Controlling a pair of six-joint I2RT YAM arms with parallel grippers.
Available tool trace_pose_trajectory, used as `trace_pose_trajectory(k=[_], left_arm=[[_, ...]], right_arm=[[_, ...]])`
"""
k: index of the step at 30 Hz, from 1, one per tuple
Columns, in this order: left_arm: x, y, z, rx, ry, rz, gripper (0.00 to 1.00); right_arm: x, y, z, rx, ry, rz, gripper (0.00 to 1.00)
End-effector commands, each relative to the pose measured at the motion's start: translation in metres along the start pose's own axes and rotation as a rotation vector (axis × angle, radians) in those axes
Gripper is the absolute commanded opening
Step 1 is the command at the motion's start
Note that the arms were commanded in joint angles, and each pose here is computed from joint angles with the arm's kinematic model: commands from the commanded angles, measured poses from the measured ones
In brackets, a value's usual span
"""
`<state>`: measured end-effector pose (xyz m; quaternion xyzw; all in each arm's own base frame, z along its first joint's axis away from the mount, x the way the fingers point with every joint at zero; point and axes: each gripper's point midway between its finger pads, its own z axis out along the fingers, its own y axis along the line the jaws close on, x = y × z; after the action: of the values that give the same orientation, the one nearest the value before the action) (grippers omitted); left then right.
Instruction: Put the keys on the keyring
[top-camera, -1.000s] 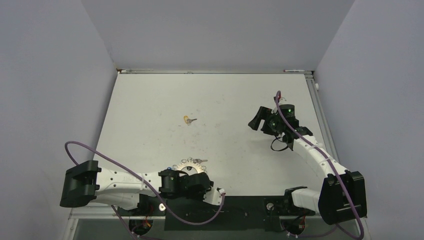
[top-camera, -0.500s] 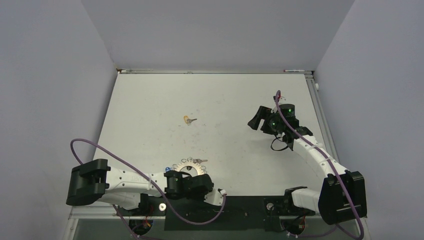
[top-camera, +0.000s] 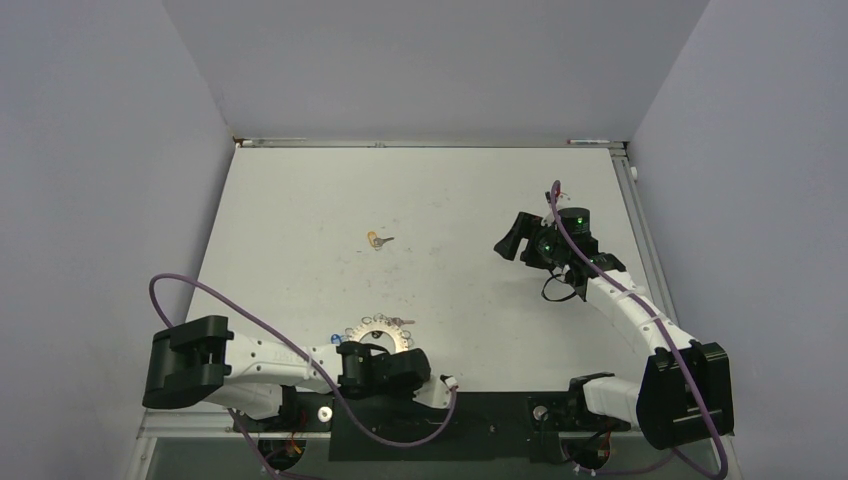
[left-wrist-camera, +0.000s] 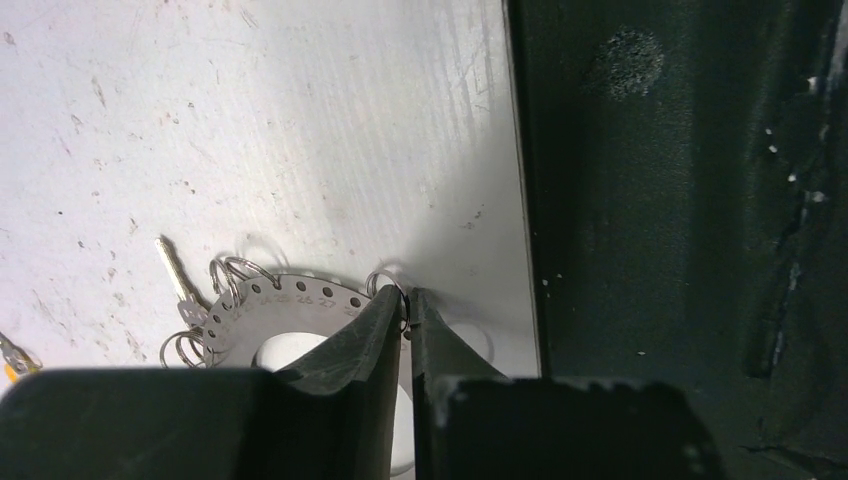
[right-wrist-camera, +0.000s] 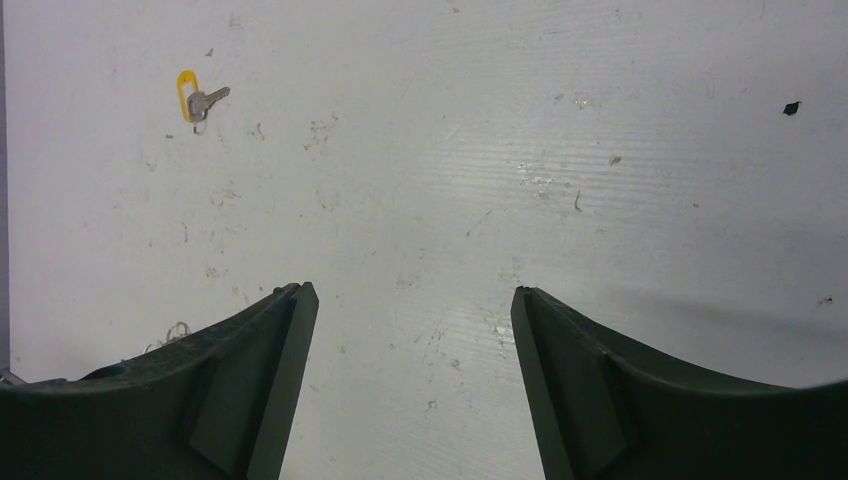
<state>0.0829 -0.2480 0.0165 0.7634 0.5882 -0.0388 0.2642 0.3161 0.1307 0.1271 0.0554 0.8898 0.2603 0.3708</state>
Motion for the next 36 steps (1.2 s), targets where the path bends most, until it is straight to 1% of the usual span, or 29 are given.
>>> trace_pose_trajectory(k=[1,2,5,7,13,18,24,31,36], left_arm=[[0.008,-0.001,0.004,0.005,0.058,-0.001,0.02],[0.009,-0.001,0.004,0.005,0.068,-0.006,0.0],[0.008,0.0,0.004,0.012,0.072,-0.026,0.0],[0.002,-0.001,0.001,0.03,0.054,-0.041,0.0],[-0.025,0.011,-0.02,0.019,-0.094,-0.085,0.0],[-0.044,0.021,-0.038,0.021,-0.224,-0.159,0.0],[-0.06,0.032,-0.059,0.013,-0.353,-0.216,0.0],[-0.083,0.06,-0.1,-0.054,-0.576,-0.302,0.0],[-0.09,0.077,-0.125,-0.104,-0.698,-0.361,0.0]], right_arm=[[-0.012,0.006,0.0,-0.032,-0.043,-0.019,0.73],[-0.012,0.006,-0.001,-0.033,-0.044,-0.02,0.73],[-0.012,0.006,-0.001,-0.033,-0.044,-0.02,0.73],[-0.012,0.006,-0.001,-0.034,-0.044,-0.024,0.73],[-0.014,0.012,-0.004,-0.074,-0.064,-0.042,0.71],[-0.017,0.019,-0.007,-0.108,-0.089,-0.057,0.71],[-0.02,0.036,-0.014,-0.199,-0.119,-0.078,0.7],[-0.033,0.068,-0.039,-0.366,-0.257,-0.146,0.7],[-0.037,0.093,-0.065,-0.511,-0.374,-0.209,0.69]])
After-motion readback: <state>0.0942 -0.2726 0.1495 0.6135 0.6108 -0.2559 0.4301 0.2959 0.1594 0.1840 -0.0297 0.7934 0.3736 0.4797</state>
